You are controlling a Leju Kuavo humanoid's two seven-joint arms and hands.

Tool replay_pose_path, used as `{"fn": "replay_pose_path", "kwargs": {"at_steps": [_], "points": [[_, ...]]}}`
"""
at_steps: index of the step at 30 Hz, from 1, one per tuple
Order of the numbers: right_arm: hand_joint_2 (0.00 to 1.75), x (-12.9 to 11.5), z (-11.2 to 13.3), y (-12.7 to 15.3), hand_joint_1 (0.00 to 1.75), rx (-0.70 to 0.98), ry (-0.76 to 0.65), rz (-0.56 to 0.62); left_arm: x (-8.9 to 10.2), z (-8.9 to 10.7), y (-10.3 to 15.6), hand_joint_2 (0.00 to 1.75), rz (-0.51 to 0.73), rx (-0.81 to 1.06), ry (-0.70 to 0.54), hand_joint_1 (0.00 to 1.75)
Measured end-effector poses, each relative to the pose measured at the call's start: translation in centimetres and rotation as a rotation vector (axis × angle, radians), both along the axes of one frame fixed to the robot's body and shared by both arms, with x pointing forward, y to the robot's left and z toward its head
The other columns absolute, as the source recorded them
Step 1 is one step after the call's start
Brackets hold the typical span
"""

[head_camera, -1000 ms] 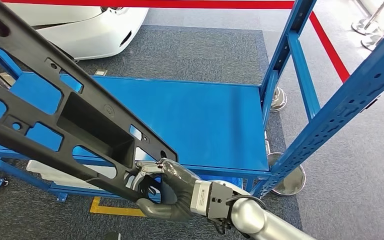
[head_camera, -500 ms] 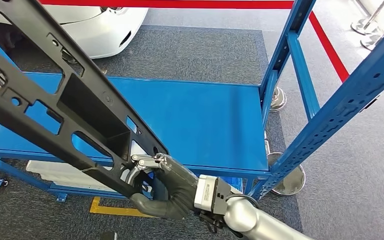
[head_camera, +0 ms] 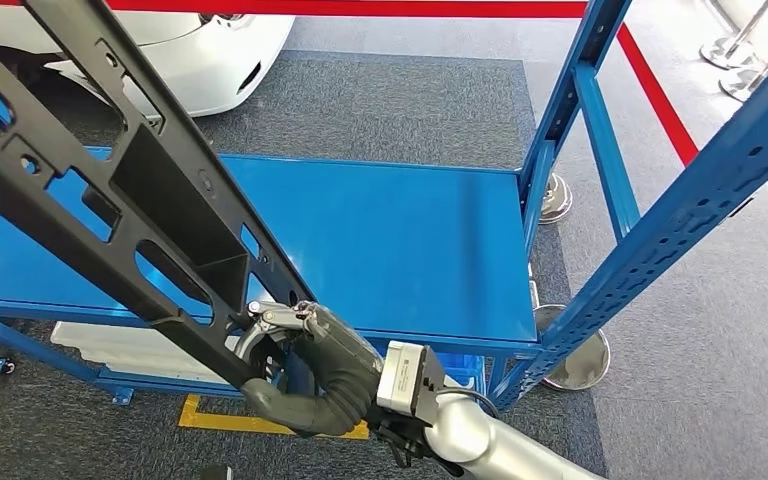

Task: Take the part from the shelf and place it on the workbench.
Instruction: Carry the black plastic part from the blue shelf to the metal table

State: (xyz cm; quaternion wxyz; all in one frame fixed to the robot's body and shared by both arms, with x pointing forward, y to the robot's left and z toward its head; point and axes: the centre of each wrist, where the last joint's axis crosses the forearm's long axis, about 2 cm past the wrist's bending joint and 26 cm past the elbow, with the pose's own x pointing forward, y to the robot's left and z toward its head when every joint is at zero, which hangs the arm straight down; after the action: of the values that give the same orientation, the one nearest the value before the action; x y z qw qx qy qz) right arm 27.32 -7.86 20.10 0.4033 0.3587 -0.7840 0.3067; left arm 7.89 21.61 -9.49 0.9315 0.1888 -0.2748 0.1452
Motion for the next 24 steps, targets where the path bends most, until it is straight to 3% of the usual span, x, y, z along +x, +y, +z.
{"fn": "replay_pose_path", "kwargs": {"at_steps": [24], "points": [[1.75,-0.7,-2.2,-1.1,1.75,-0.033,0.065,-0.092,0.0,0.1,-0.5,1.75,-0.013,-0.041,-0.009,0.00]]}}
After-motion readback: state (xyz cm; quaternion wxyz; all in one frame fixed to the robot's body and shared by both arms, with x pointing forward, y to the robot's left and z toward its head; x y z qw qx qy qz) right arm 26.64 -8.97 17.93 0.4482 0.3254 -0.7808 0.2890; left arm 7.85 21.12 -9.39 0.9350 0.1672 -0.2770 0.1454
